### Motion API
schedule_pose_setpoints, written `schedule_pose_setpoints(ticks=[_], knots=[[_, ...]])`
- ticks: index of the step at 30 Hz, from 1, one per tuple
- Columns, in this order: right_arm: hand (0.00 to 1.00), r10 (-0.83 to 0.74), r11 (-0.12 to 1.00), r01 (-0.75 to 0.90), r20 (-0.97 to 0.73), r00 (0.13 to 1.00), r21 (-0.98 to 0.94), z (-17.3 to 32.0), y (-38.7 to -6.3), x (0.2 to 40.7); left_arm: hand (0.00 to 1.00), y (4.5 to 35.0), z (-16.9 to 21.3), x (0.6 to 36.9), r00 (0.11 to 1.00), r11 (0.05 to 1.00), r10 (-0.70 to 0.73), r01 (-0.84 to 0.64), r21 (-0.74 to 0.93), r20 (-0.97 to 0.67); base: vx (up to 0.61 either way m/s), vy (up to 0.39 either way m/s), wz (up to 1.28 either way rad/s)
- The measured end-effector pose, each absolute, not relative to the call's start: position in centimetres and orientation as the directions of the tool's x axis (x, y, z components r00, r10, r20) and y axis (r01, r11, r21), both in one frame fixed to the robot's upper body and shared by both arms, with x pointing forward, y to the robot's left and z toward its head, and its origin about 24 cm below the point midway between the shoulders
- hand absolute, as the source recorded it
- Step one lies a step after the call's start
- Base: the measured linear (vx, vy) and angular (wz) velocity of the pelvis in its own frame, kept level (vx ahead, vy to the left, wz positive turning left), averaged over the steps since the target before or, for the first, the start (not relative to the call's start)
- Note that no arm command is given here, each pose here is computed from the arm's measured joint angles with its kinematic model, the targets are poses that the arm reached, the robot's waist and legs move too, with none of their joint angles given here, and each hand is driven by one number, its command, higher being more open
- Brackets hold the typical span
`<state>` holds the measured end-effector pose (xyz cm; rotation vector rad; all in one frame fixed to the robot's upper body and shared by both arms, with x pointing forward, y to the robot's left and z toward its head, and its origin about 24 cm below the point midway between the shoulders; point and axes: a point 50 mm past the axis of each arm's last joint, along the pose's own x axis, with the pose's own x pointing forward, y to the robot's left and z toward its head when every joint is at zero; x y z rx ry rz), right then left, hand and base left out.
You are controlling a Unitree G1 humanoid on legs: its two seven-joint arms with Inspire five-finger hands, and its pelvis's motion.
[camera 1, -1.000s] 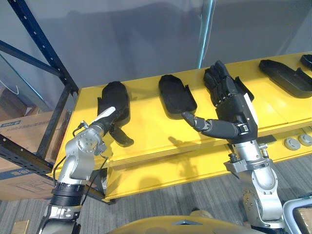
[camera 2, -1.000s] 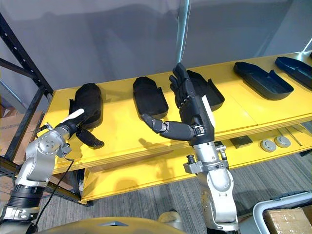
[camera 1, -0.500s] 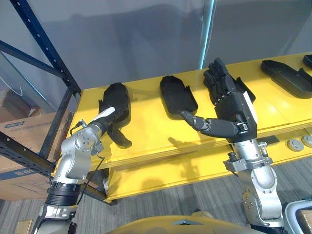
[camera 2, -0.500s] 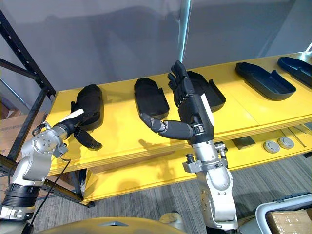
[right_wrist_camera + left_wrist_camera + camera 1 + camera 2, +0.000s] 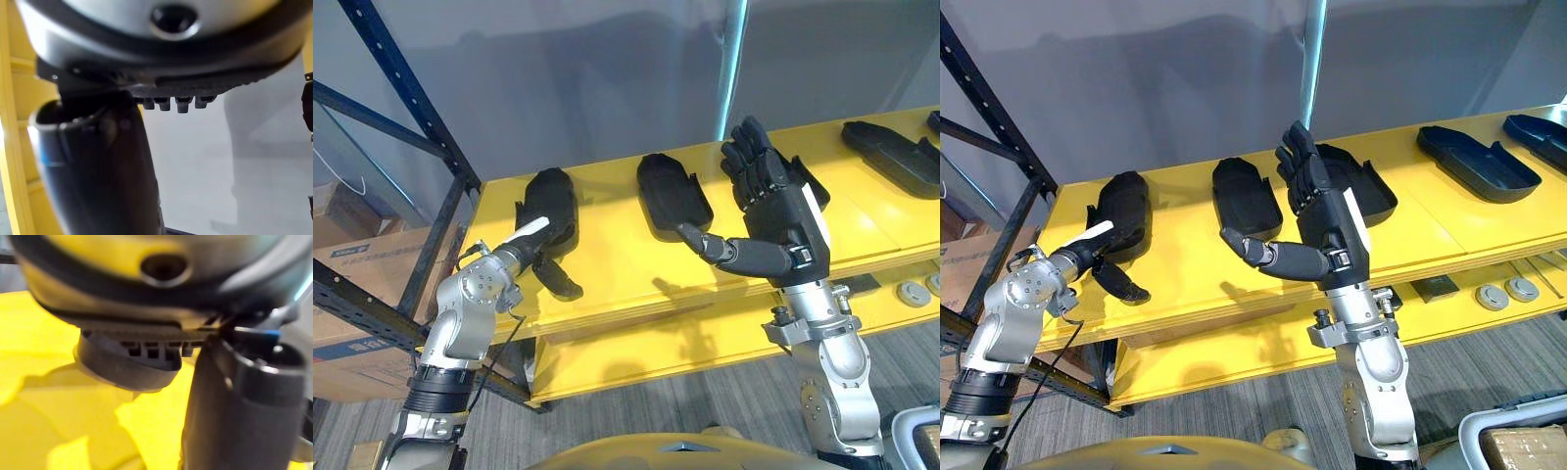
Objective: Walk over and take three plastic housings, then place them on the shelf
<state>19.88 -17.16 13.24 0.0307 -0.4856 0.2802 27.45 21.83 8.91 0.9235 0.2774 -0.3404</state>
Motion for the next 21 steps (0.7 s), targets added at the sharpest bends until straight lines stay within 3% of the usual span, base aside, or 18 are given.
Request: schedule_pose_setpoints(ticks=[3,6,10,13,17,21], knots=[[1.00,0.250,0.963,-0.266,0.466,0.849,-0.032,13.2,-17.2,19.9,1.00,22.1,10.1,27.7,0.971,0.651,-0.116,0.232,0.723,-0.208,0.00,0.000,0.00],[1.00,0.239,0.965,-0.260,0.475,0.847,-0.022,13.3,-17.2,19.8,1.00,22.3,12.5,27.5,0.998,0.743,-0.022,-0.024,0.669,0.060,0.00,0.000,0.00],[1.00,0.197,0.972,-0.235,0.503,0.841,0.012,13.3,-17.0,19.7,1.00,21.3,15.5,24.8,0.900,0.803,0.091,-0.320,0.503,0.427,0.00,0.000,0.00],[1.00,0.146,0.986,-0.169,0.500,0.854,0.001,13.1,-17.1,19.4,1.00,20.4,16.4,22.2,0.795,0.827,0.143,-0.423,0.371,0.589,0.00,0.000,0.00],[1.00,0.071,0.995,-0.095,0.453,0.889,0.032,12.0,-17.6,18.8,1.00,20.2,16.3,19.8,0.713,0.849,0.204,-0.470,0.241,0.671,0.00,0.000,0.04],[1.00,0.004,0.998,-0.030,0.402,0.916,0.060,10.9,-18.4,18.0,1.00,20.7,15.2,17.7,0.706,0.891,0.283,-0.445,0.095,0.649,0.00,0.000,0.04]])
